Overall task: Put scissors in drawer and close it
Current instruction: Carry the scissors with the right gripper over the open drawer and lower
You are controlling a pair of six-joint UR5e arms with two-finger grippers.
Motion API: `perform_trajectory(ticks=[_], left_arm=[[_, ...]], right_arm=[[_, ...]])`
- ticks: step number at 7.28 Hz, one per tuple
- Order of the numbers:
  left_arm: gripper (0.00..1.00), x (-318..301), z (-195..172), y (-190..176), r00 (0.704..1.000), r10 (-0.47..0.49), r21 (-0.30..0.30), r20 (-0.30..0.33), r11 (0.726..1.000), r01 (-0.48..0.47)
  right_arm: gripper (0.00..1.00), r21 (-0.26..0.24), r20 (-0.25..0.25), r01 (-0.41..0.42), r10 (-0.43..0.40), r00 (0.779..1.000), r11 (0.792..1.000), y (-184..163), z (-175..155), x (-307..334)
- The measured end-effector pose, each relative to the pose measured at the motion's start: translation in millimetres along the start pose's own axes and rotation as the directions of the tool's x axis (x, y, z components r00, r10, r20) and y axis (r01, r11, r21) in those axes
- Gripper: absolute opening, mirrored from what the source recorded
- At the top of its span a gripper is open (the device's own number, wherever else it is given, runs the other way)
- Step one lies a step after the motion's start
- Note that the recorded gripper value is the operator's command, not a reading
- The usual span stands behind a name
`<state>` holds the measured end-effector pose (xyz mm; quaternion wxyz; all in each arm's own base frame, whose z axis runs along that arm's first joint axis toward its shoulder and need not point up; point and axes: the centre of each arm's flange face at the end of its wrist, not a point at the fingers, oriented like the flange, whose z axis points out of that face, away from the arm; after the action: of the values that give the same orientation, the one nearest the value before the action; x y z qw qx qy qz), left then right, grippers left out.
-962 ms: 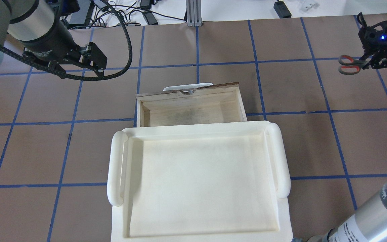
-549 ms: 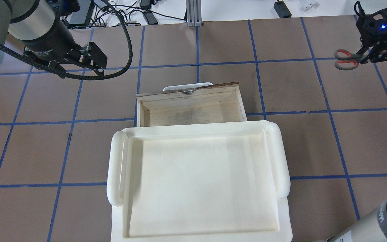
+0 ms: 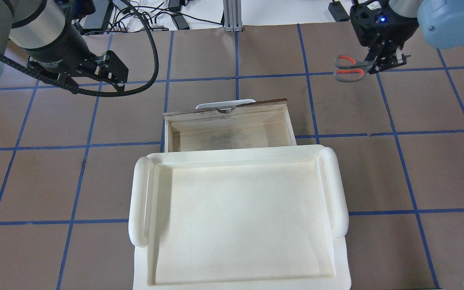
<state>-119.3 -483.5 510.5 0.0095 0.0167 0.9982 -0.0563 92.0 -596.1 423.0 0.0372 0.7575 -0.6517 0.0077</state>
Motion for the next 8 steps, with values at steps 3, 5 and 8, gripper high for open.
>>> perform_trajectory(ticks=[3,5,8], left_arm=[[1.0,0.3,-0.1,0.2,1.0,0.0,0.0,0.0,1.0,0.0],[1.0,0.1,-0.4,0.4,1.0,0.0,0.0,0.0,1.0,0.0],[1.0,0.0,-0.5,0.4,1.0,0.0,0.0,0.0,1.0,0.0]], right_arm=[[0.0,0.011,0.042,0.023,-0.024,0.999,1.0,-133.0,-3.1,-21.2],[0.0,0.007,0.07,0.01,-0.01,0.997,1.0,-191.4,-1.6,-39.8],[0.0,0.019,0.096,0.026,-0.027,0.995,0.999,-245.8,10.2,-56.3]])
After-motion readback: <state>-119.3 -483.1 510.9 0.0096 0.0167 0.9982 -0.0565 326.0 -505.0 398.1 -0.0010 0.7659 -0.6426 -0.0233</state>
